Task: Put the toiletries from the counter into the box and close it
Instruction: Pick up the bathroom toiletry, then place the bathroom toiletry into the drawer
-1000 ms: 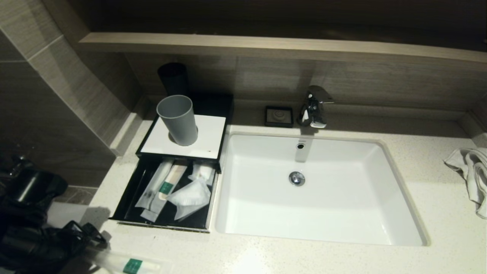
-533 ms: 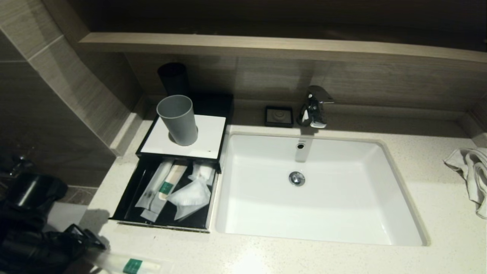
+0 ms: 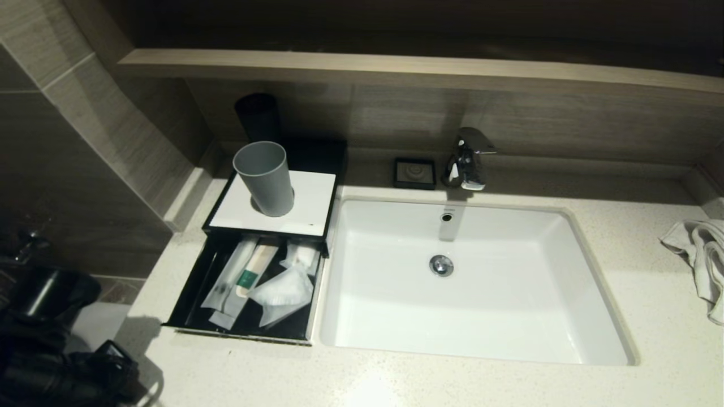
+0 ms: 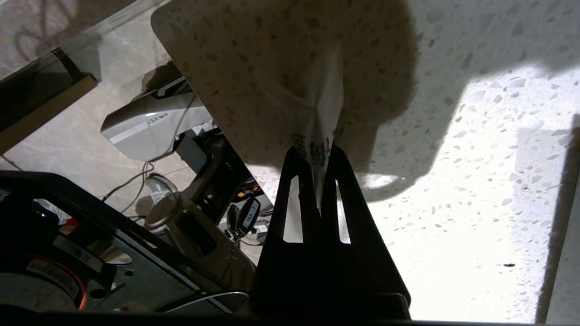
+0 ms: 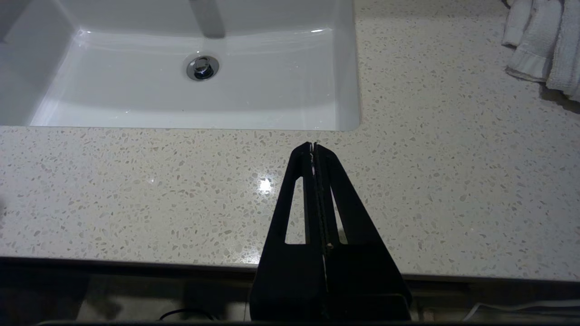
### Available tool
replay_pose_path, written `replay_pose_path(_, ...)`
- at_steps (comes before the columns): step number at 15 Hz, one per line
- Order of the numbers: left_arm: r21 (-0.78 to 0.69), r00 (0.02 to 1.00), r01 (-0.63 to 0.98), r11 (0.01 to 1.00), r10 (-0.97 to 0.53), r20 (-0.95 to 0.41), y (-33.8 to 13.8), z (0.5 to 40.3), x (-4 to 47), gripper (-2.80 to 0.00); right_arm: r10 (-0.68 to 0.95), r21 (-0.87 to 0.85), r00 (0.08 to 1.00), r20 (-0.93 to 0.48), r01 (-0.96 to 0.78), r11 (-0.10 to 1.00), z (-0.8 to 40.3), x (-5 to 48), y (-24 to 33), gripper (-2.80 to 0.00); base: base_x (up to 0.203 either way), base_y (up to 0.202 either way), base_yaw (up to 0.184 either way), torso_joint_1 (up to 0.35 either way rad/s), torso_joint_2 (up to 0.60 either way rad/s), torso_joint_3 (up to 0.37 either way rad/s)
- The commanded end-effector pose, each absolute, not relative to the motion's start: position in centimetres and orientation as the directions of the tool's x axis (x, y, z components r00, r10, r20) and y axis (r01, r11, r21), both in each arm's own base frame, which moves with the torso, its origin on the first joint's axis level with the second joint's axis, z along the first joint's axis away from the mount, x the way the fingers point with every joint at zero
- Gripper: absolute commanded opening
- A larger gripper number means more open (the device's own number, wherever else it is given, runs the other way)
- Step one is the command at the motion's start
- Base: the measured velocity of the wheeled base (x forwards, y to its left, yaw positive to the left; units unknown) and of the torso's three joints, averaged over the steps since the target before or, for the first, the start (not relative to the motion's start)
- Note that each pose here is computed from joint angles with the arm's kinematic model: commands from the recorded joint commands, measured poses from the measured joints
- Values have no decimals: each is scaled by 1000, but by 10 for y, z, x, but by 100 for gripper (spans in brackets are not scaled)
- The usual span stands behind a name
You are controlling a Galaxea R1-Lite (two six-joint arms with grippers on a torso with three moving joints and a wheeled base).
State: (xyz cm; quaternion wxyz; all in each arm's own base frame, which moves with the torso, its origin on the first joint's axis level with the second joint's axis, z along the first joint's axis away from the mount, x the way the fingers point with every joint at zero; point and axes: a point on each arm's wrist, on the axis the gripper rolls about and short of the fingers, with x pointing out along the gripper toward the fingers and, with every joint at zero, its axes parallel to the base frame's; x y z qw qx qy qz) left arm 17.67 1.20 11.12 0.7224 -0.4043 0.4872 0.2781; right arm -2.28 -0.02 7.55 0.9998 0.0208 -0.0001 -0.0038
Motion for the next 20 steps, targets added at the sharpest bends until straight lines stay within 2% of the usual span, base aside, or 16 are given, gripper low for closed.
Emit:
replay_pose_path(1, -312, 369, -800, 513, 9, -930, 12, 111, 174, -280, -8, 42, 1000, 0, 8, 999, 75, -23, 0, -280, 0, 0, 0, 0, 0, 0)
replay_pose_path(4, -331, 394, -791, 514, 14, -919, 12, 116, 171, -280, -8, 42, 1000, 0, 8, 999, 75, -23, 0, -280, 0, 0, 0, 0, 0, 0)
replay_pose_path(7, -390, 467, -759, 522, 19, -884, 11, 132, 162, -280, -8, 41, 1000, 0, 8, 999, 75, -23, 0, -280, 0, 0, 0, 0, 0, 0)
replay_pose_path(14, -532, 627, -655, 537, -7, -779, 10, 206, 163, -280, -8, 43, 1000, 0, 8, 999, 75, -23, 0, -280, 0, 0, 0, 0, 0, 0)
replay_pose_path(18, -635, 734, -539, 553, -62, -677, 5, 257, 170, -280, -8, 43, 1000, 0, 8, 999, 75, -23, 0, -280, 0, 0, 0, 0, 0, 0)
replay_pose_path(20, -659, 762, -480, 579, -97, -640, -2, 270, 172, -280, -8, 43, 1000, 0, 8, 999, 75, -23, 0, -280, 0, 0, 0, 0, 0, 0)
